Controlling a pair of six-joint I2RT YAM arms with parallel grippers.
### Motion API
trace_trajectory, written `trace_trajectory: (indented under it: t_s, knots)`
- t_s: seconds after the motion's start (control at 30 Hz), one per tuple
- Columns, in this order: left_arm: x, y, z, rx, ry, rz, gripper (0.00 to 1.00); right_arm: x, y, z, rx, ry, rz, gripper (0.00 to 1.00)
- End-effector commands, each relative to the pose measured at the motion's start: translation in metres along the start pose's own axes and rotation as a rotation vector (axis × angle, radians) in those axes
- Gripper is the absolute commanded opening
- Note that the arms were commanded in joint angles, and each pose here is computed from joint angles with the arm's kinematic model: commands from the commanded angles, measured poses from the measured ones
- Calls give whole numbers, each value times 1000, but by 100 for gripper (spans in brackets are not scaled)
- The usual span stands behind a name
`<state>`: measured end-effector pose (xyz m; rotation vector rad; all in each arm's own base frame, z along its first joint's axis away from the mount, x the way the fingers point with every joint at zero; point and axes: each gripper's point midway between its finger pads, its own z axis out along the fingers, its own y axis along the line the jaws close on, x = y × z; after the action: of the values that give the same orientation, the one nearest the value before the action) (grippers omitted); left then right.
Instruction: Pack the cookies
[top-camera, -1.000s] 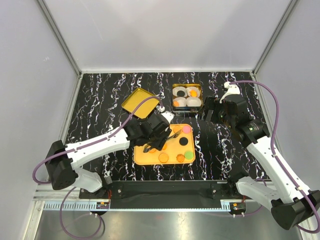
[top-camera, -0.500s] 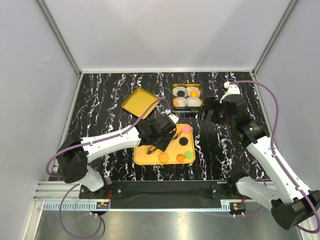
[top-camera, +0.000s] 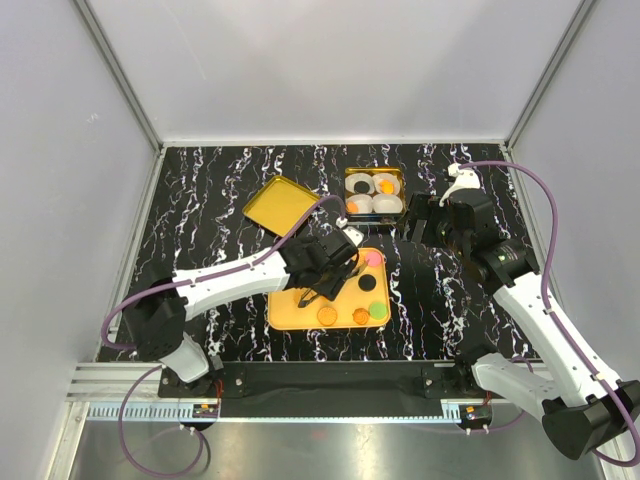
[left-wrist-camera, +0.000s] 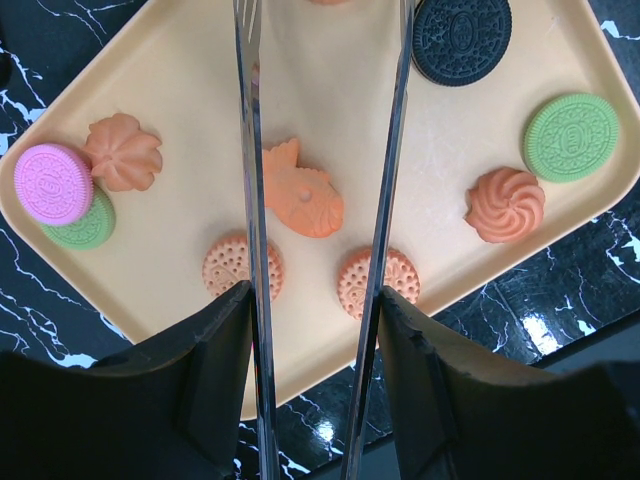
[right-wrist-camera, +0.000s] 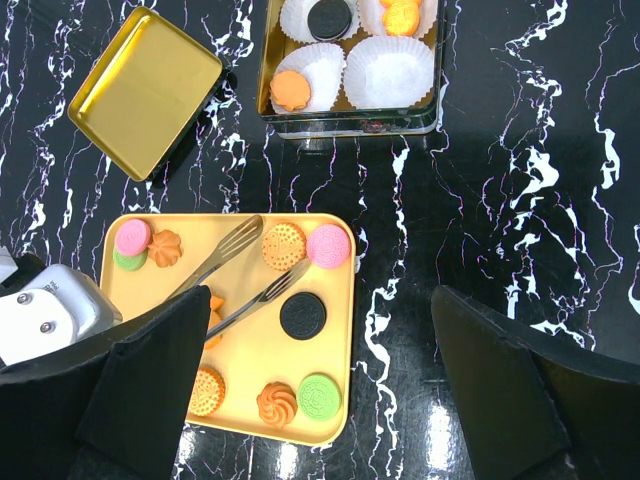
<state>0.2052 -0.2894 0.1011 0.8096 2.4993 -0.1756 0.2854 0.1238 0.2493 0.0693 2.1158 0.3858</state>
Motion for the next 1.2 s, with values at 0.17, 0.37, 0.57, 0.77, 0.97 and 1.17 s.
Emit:
trace_trajectory:
  t_s: [0.17, 0.37, 0.57, 0.77, 0.97, 1.17]
  knots:
    - [-30, -3, -6, 8, -95, -15, 53, -8, 3, -1, -13, -36, -9, 100]
    - [-31, -2, -6, 10, -99, -21, 52, -9, 3, -2, -13, -38, -10, 100]
    - [-33, -1, -9, 8, -105, -22, 49, -9, 3, -3, -14, -41, -11, 100]
    - [-37, 2, -16, 5, -120, -22, 42, -9, 3, -3, -16, -42, -11, 100]
    - [-42, 7, -30, -2, -142, -25, 41, -11, 3, -4, -11, -47, -10, 100]
    - [-45, 9, -46, 12, -169, -33, 40, -9, 2, -3, -10, -43, -10, 100]
